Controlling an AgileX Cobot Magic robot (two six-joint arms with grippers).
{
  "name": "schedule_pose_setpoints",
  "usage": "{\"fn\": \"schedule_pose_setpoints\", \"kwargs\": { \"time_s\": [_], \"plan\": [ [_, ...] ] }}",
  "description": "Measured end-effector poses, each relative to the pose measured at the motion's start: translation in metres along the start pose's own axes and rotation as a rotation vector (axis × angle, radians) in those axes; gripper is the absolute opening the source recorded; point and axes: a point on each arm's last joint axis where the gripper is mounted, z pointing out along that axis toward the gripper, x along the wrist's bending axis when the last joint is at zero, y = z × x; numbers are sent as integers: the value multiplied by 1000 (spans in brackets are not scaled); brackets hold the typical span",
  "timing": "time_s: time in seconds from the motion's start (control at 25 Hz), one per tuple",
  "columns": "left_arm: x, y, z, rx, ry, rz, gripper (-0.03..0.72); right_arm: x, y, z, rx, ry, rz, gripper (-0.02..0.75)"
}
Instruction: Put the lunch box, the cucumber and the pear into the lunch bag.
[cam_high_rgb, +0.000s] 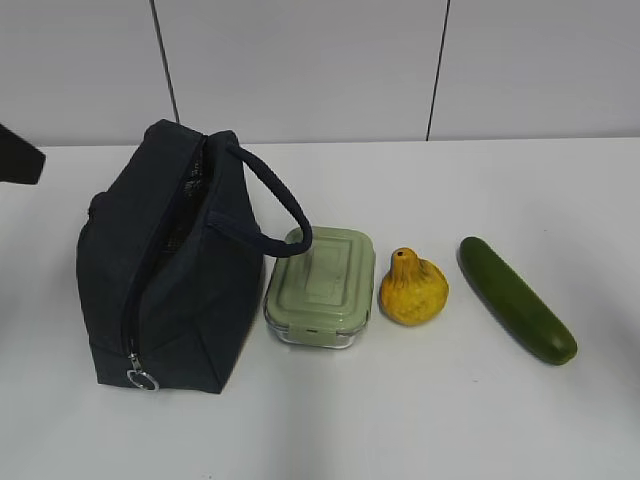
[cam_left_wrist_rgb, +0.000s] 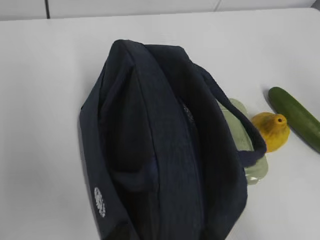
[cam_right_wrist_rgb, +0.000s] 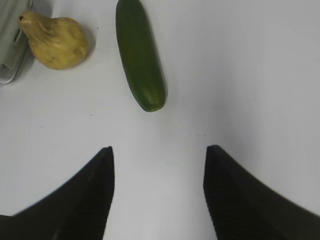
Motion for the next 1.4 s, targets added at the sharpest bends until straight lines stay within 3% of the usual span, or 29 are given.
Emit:
{"fn": "schedule_pose_setpoints", "kwargs": {
  "time_s": [0.24, 0.56, 0.92, 1.4],
  "plan": [
    [7, 21, 29, 48, -80, 9, 323, -3, 42, 50, 213, 44, -73, 443],
    [12, 24, 41, 66, -79, -4, 329, -4, 61, 111, 363, 113, -118, 443],
    [13, 24, 41, 61, -78, -2, 330, -6, 77, 166, 399, 174, -217, 497],
    [13, 26, 42, 48, -71, -1, 330, -10, 80, 217, 480, 187, -214, 501]
  ]
}}
